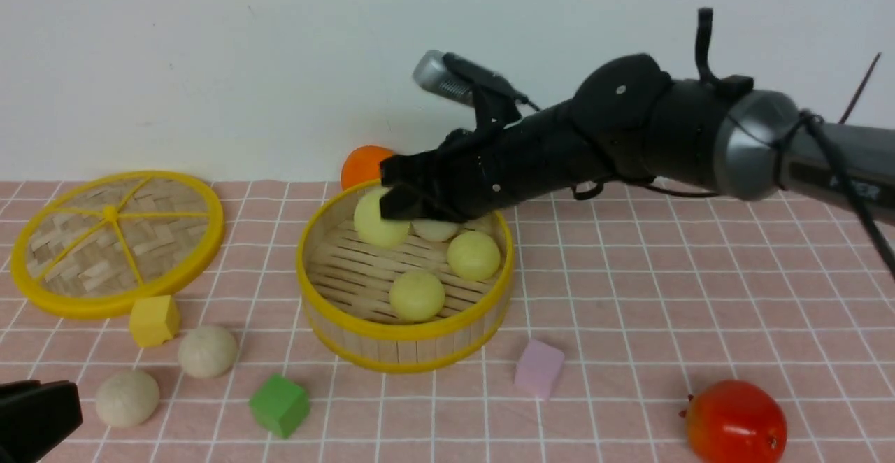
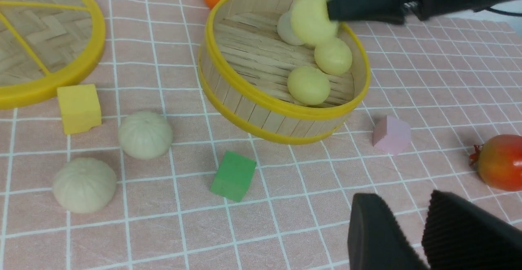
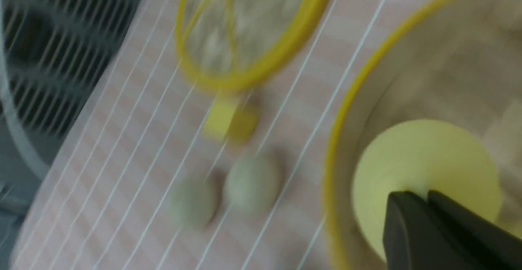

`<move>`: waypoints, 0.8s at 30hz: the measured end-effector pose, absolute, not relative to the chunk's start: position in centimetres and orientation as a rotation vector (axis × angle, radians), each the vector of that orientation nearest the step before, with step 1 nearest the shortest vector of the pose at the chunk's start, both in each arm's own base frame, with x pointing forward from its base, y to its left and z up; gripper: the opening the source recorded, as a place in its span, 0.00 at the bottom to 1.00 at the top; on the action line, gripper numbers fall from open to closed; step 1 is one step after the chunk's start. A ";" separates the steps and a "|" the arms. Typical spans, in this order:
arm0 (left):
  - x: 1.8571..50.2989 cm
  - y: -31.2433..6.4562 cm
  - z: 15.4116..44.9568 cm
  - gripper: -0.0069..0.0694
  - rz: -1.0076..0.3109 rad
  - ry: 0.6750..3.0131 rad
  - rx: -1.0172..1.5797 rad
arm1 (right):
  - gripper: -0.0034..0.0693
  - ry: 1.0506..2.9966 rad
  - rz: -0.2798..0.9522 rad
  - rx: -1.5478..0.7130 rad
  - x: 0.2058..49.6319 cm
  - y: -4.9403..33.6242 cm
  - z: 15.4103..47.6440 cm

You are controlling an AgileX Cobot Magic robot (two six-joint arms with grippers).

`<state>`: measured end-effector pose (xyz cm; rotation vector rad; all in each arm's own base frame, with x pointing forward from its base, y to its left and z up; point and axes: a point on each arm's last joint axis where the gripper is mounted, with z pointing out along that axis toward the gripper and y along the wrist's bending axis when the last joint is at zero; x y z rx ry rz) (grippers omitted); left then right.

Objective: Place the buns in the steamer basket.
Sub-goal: Use the right arm to put the steamed stuffed bun into the steamer, then use the left arm to grab a steamed stuffed bun

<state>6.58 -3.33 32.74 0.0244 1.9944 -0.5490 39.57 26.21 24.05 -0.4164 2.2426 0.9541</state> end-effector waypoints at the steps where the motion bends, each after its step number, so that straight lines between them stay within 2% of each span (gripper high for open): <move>1: 6.6 -3.3 32.7 0.40 -0.549 1.996 0.025 | 0.07 2.235 0.946 -0.413 39.8 26.2 23.8; 5: 6.5 -3.4 32.6 0.40 -0.550 2.010 0.029 | 0.09 2.238 0.902 -0.390 41.1 26.6 20.2; 7: 6.5 -3.4 32.6 0.40 -0.550 2.015 0.030 | 0.11 2.248 0.894 -0.388 41.2 26.6 19.4; 10: 6.5 -3.4 32.6 0.40 -0.550 2.018 0.031 | 0.23 2.256 0.866 -0.404 41.4 26.6 18.7; 11: 6.5 -3.4 32.5 0.40 -0.550 2.019 0.031 | 0.30 2.249 0.856 -0.421 41.3 26.5 18.9; 12: 6.5 -3.4 32.5 0.40 -0.550 2.019 0.031 | 0.30 2.246 0.854 -0.427 41.3 26.5 19.0; 13: 6.5 -3.4 32.5 0.40 -0.550 2.019 0.031 | 0.41 2.233 0.844 -0.486 41.0 26.3 19.9; 17: 6.5 -3.3 32.5 0.40 -0.532 2.021 0.035 | 0.57 2.224 0.882 -0.591 39.9 24.9 23.8; 19: 7.0 -3.3 32.4 0.40 -0.527 2.026 0.026 | 0.62 2.229 0.898 -0.619 38.6 23.2 27.4; 21: 7.4 -3.3 32.3 0.40 -0.529 2.031 0.011 | 0.63 2.234 0.883 -0.648 37.6 22.2 29.6; 24: 9.4 -3.6 32.0 0.40 -0.579 2.060 -0.118 | 0.59 2.251 0.746 -0.746 33.6 19.4 35.4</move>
